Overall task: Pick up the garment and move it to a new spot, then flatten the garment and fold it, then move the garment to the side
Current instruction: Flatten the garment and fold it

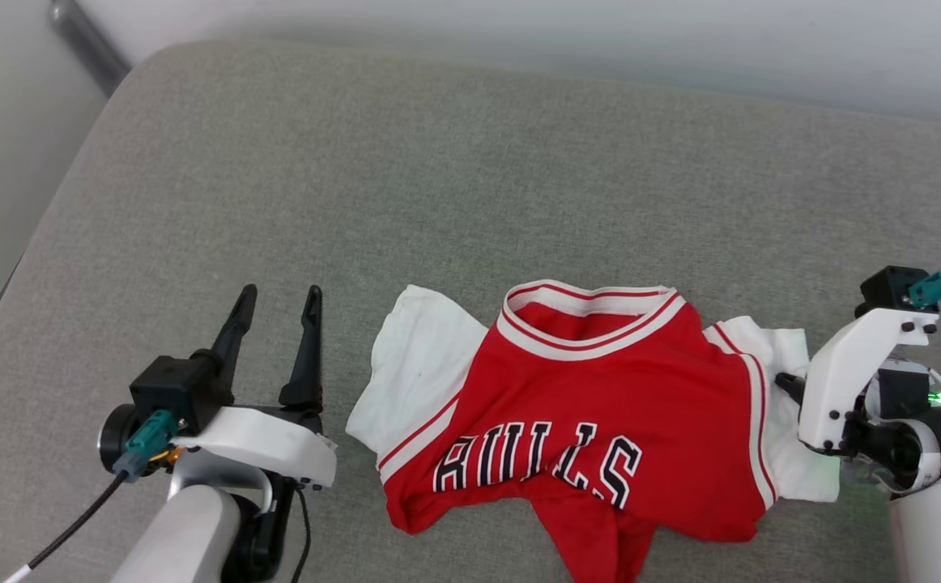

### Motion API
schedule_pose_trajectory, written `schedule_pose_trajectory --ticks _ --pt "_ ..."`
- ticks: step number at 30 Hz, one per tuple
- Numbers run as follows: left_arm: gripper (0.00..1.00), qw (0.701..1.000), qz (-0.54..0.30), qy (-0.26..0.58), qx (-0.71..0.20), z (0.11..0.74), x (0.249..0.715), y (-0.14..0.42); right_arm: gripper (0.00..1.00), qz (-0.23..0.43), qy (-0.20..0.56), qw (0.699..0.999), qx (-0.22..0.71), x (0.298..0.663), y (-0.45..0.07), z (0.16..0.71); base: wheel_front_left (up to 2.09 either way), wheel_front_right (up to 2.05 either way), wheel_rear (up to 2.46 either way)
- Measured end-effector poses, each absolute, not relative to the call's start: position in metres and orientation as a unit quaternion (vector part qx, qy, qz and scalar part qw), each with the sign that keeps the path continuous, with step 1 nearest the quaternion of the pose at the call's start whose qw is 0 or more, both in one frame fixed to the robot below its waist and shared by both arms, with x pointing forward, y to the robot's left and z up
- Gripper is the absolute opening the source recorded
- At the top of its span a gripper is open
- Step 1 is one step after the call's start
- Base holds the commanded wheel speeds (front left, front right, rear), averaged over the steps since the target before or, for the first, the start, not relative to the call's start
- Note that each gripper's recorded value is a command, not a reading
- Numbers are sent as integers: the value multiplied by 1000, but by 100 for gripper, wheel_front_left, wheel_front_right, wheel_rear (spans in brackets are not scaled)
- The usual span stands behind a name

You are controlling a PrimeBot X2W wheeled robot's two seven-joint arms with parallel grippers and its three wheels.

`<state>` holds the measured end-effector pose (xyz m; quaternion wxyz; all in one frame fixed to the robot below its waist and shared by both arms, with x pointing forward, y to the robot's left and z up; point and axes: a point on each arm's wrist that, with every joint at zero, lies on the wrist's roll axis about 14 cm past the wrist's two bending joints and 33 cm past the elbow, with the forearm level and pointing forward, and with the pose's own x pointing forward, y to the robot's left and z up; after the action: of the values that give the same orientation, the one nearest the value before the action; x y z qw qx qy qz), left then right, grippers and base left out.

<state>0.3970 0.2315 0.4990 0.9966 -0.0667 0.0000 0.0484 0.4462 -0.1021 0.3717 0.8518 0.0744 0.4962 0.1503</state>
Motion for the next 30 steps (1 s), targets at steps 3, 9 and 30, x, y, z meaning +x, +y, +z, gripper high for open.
schedule_pose_trajectory --ticks 3,9,30 --pt "100 997 37 9 -60 501 397 232 0 150 462 871 71 450 -104 386 0 0 0" --pt "100 997 -7 38 -69 514 416 228 0 129 395 906 77 453 -124 422 0 0 0" --pt "100 870 -164 456 -91 391 448 177 0 56 369 921 108 429 -177 425 0 0 0"
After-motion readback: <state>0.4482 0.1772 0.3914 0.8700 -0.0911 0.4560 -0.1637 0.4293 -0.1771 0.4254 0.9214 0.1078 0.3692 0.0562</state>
